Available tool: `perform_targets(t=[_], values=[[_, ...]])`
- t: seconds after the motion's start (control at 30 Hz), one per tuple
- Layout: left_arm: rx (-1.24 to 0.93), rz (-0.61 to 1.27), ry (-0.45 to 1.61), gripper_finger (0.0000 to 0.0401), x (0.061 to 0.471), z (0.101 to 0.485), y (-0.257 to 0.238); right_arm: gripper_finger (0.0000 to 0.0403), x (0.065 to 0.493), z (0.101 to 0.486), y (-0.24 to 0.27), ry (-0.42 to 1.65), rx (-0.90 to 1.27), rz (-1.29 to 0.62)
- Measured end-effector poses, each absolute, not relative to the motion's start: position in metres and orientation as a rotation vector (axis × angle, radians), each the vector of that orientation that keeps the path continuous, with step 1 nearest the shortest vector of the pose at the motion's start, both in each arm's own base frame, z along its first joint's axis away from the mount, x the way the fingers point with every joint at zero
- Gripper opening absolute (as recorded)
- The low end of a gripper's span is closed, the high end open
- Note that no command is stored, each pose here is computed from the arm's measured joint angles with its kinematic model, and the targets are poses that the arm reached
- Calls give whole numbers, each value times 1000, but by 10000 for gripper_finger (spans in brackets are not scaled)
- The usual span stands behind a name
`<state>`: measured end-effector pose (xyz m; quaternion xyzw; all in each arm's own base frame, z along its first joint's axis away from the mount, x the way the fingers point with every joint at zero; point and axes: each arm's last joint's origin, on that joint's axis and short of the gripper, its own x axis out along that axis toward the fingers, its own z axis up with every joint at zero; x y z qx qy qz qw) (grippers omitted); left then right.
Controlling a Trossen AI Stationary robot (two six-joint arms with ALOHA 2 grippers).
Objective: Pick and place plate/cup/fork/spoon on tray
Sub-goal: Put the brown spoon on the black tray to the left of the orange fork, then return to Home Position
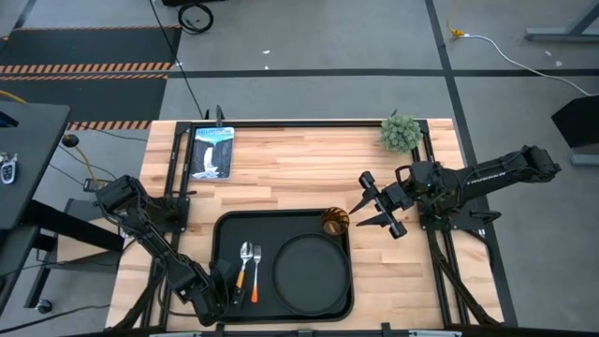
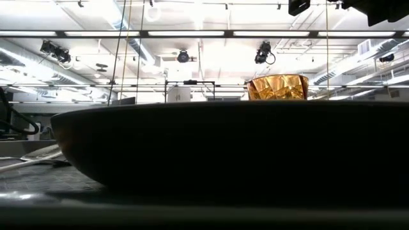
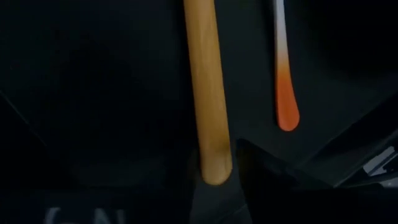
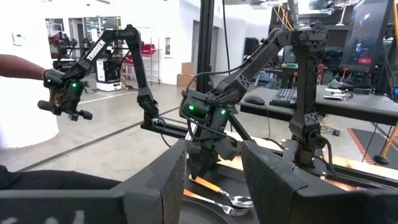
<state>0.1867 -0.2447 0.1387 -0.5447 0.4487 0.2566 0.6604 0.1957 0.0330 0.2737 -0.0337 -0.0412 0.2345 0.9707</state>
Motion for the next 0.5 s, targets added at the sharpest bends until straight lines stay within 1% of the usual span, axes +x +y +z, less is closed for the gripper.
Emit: perform_targets(t=[0.07,0.17,0.3,0.4,0.5], values=[[-1234,584,1014,138,187,139,-244,162,196,274,33,-83,-68,474],[-1236,595,1013,176,188,139,-243,162,196,274,33,-83,-69,474],[-1221,582,1053,221,188,140,-243,162,196,274,33,-84,-76,473],[-1220,580,1099,235,186,143,-242,162,196,273,33,-85,-81,473],[-1216,583,1121,235,182,150,-238,162,196,273,33,-85,-81,473]])
